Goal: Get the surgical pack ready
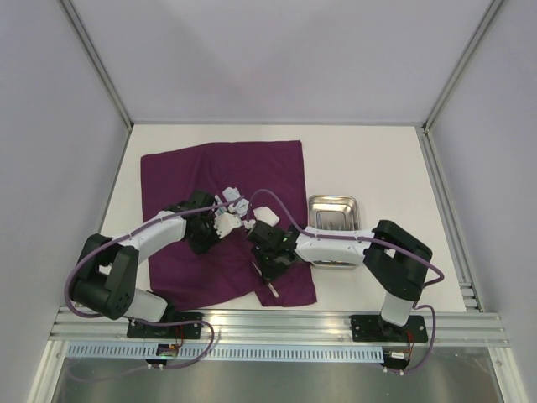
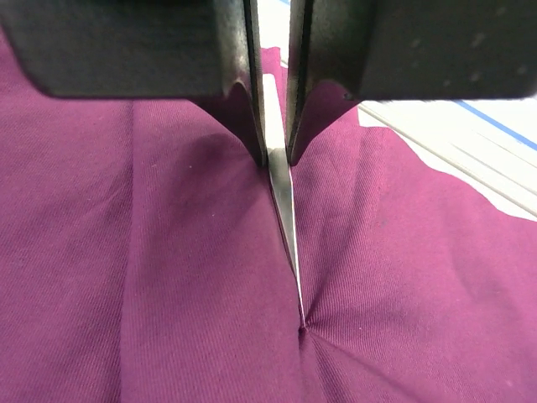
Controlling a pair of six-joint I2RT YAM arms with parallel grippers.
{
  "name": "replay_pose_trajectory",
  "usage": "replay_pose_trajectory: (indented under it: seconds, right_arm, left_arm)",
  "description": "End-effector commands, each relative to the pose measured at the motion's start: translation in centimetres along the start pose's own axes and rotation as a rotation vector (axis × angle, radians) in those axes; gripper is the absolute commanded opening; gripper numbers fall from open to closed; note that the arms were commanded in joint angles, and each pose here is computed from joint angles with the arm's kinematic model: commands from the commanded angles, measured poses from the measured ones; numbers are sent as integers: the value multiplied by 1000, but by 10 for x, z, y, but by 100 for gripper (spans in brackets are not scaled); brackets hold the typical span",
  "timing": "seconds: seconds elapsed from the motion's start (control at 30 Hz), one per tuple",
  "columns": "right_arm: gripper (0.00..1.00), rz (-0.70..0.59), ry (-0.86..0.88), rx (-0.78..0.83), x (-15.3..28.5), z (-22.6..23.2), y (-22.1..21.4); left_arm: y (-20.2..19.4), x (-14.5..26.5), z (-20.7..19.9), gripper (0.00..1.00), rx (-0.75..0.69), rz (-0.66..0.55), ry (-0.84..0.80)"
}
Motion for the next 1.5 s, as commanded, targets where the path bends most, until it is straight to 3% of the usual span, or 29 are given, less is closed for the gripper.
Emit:
replay_pose_trajectory:
  seconds: [0.0,0.13,0.3,0.5,0.87,1.27,1.47]
  right_arm:
    - [2,33,-77,-14,3,-8,-13]
    - [1,29,-74,-14,11,-8,-14]
    - [7,35,-63,-7,19,-9,-18]
    - [3,52,-52,-16,18,-11,-28]
    - [0,33,-32,1,34,-9,-27]
    - [0,-58,198,67,62,13,-15]
    - [1,-16,180,96,57,12,-13]
  left_arm:
    - [-5,-13,-2,4,23,39,-17]
    - [-5,-13,-1,0,25,51,-6]
    - [-8,-13,5,0,21,87,48]
    - [-16,-23,15,0,13,173,133]
    - [-9,-10,13,0,3,105,106]
    - [-33,1,16,0,2,142,130]
    - [-44,9,21,0,24,146,143]
Point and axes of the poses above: each gripper's point midway between its finger pads, its own x axis back along the fingers, its own z axis along the line the jaws close on, y = z × x, the point moved 9 cm from there along x, back along the fingers, and after that the axes turned 12 degrees about x, right-handed, at the moved point
